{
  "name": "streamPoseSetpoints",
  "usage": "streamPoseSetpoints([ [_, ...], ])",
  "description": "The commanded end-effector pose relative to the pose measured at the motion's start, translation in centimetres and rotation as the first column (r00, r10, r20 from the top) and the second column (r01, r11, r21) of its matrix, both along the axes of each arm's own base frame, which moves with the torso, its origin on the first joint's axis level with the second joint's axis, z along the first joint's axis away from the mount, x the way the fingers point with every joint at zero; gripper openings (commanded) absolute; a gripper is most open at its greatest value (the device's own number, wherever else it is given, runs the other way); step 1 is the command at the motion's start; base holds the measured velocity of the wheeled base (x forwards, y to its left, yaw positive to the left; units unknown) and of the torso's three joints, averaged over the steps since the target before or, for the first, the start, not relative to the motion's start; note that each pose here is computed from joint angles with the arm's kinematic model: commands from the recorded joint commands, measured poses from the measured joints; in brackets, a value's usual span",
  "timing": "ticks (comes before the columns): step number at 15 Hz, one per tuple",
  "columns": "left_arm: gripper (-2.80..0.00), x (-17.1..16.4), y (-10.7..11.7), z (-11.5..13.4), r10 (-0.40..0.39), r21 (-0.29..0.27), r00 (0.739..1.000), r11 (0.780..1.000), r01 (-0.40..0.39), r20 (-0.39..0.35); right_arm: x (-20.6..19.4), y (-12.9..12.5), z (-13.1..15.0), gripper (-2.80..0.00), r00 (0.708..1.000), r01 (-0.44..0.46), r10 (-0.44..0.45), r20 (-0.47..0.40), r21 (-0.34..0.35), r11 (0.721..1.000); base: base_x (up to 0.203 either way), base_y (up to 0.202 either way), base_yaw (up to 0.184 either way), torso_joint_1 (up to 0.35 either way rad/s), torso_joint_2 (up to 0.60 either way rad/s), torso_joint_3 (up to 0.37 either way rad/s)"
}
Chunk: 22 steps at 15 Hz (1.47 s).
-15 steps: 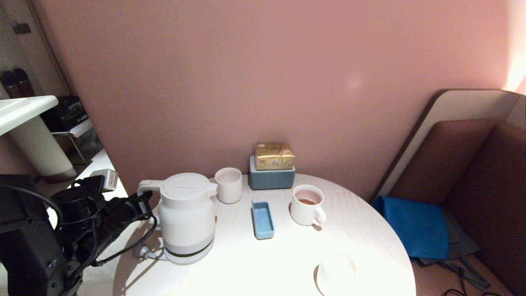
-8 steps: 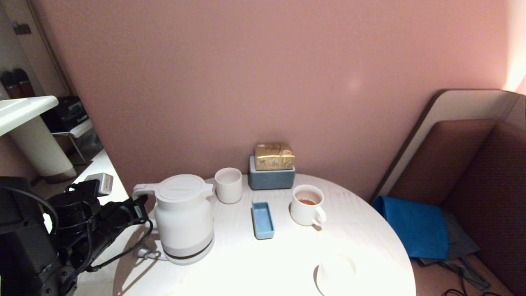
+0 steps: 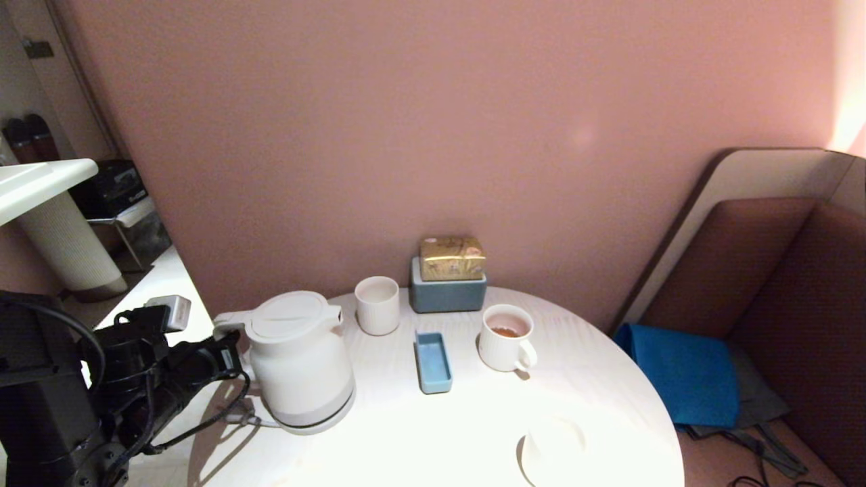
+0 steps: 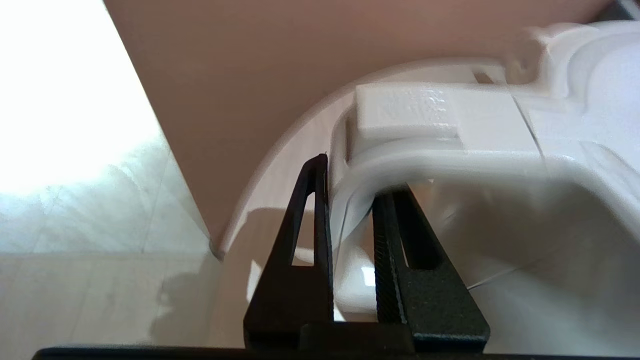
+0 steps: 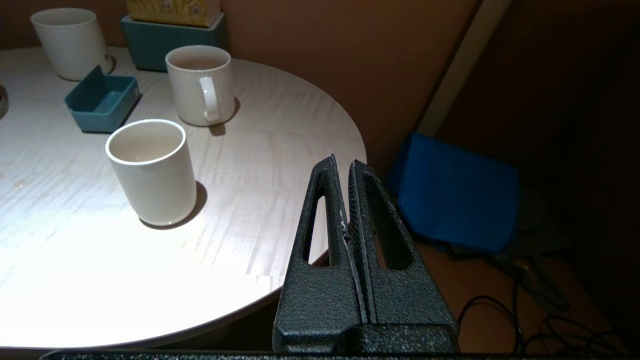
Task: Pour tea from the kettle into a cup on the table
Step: Put down the kettle on the table
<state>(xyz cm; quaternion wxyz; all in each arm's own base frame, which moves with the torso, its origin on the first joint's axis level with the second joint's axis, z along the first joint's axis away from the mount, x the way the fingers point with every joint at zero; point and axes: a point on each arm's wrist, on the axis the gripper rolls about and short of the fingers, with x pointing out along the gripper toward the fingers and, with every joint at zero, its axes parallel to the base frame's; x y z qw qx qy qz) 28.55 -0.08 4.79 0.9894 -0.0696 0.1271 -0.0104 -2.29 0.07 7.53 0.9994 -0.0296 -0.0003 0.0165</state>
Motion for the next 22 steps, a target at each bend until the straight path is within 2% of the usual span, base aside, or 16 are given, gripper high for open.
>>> streamPoseSetpoints([
  [1,-2.8,-0.04,0.03,1.09,0.0,0.006,0.998,1.0,-0.001,0.064,0.01,0.0,0.0,-2.8,1.0,-0.001,0.001,-0.001,-0.001,1.0,0.0,0.0,0.0,0.0,0.0,0.0],
  [7,-2.8,-0.25,0.04,1.18,-0.023,0.108,0.998,0.994,0.016,0.066,0.01,0.0,0.0,-2.8,1.0,-0.001,0.001,-0.001,-0.001,1.0,0.0,0.0,0.0,0.0,0.0,0.0],
  [13,-2.8,-0.16,0.1,1.11,-0.003,0.129,0.998,0.992,-0.006,0.065,0.01,0.0,0.0,-2.8,1.0,0.0,0.0,-0.001,-0.001,1.0,0.0,0.0,0.0,0.0,0.0,0.0],
  [22,-2.8,-0.13,0.11,0.97,0.006,0.123,0.998,0.992,-0.013,0.06,0.01,0.0,0.0,-2.8,1.0,-0.001,0.001,-0.001,-0.001,1.0,0.0,0.0,0.0,0.0,0.0,0.0],
])
